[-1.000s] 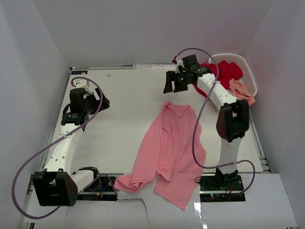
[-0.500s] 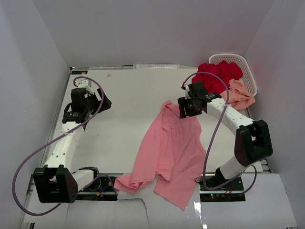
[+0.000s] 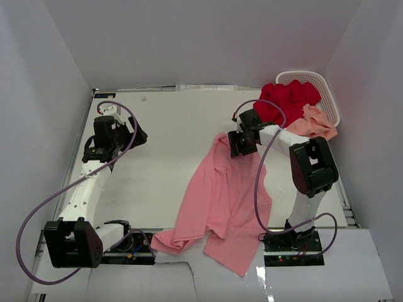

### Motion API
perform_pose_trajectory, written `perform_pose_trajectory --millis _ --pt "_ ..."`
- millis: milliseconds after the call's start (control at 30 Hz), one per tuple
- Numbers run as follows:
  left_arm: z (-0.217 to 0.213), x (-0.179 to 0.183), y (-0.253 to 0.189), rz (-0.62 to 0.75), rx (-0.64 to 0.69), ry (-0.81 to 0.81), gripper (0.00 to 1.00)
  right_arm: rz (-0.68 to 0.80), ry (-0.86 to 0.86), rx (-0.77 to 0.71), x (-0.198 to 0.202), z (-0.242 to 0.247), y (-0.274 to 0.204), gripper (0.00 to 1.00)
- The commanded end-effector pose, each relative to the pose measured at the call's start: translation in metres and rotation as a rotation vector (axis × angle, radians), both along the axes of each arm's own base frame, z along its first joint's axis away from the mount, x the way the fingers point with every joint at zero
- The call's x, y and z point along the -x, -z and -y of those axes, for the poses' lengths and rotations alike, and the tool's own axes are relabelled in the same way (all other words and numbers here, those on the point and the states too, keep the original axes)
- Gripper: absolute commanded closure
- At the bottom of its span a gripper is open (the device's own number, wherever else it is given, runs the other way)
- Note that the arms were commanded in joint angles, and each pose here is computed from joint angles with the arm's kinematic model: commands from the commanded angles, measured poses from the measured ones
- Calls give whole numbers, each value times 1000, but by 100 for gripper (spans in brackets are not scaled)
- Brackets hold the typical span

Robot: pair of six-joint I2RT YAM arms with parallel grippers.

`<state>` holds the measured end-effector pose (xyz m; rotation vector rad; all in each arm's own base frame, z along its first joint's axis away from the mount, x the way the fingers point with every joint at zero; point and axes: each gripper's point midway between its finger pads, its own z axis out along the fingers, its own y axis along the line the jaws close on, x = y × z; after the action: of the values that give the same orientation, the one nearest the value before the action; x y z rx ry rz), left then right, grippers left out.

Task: Fold and stack the t-shirts
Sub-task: Move the tshirt to the center of the board, then flatten out the tshirt

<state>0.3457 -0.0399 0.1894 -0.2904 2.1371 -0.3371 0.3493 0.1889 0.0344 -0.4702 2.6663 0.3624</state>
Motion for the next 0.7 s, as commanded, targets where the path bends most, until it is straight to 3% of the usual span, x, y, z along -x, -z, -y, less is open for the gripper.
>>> perform_pose_trajectory --millis 0,467,567,667 --pt "2 -4 -14 35 5 12 2 85 9 -61 -30 -13 -18 37" --pt "3 -4 -12 28 7 18 2 70 61 -167 -48 -2 -9 45" --pt "3 -4 -12 28 5 19 2 53 59 -201 -48 -6 -5 52" --pt "3 -3 -11 25 4 19 2 23 57 -234 -44 -11 -3 50"
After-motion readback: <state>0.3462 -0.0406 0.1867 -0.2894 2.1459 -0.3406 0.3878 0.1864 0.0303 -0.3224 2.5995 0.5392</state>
